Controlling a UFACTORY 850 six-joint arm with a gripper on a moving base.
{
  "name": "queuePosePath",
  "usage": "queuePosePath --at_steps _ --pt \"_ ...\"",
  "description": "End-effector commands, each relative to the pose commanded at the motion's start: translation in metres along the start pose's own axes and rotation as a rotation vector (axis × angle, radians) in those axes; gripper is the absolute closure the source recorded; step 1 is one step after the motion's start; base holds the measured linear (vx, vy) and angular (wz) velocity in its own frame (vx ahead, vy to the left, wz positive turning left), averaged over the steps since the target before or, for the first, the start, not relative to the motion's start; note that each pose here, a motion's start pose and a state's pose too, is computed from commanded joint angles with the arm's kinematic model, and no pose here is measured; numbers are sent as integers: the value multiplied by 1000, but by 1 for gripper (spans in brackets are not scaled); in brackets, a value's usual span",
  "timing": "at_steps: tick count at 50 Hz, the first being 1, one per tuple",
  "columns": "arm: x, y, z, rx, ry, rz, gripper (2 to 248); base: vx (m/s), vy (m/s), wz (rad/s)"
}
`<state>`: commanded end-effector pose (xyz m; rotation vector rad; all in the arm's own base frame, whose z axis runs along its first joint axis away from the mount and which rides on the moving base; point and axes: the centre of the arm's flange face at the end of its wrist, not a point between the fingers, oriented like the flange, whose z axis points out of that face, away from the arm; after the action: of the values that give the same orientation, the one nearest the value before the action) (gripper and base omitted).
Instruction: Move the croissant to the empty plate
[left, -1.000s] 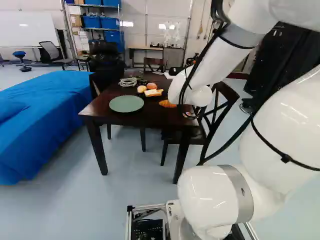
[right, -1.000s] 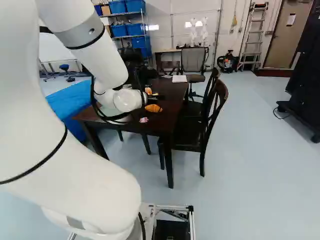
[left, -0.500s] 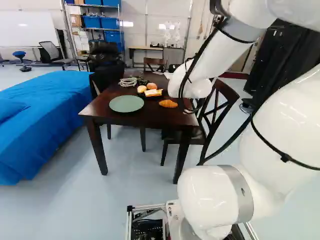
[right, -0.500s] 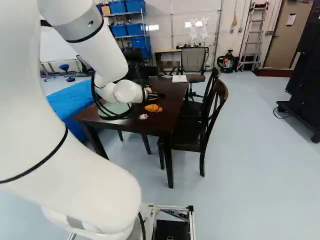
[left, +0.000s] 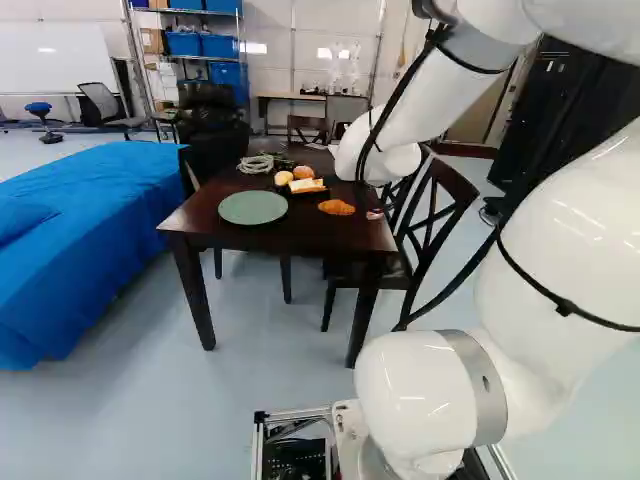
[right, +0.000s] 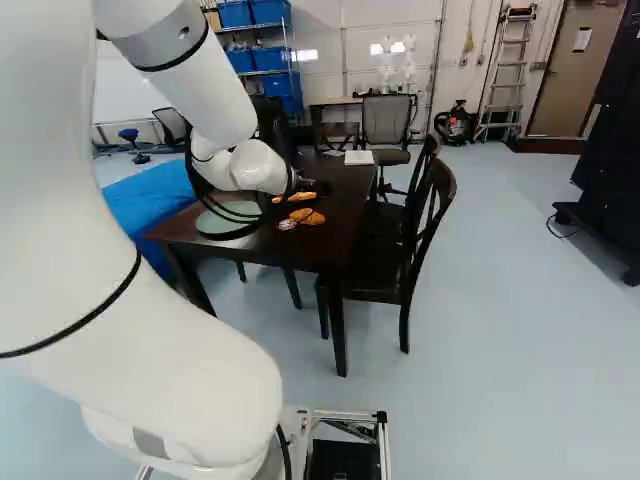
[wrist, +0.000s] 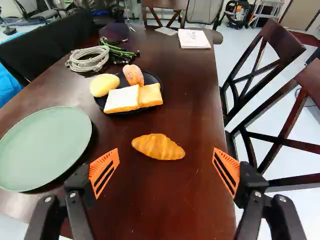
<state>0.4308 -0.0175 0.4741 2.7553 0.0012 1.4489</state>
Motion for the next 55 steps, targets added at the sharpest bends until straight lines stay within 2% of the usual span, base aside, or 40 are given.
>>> queuePosePath --at_steps 28,55 --pt "28 0 4 2 -84 -21 3 0 0 0" --pt "59 -4 6 15 -139 -140 3 0 0 0"
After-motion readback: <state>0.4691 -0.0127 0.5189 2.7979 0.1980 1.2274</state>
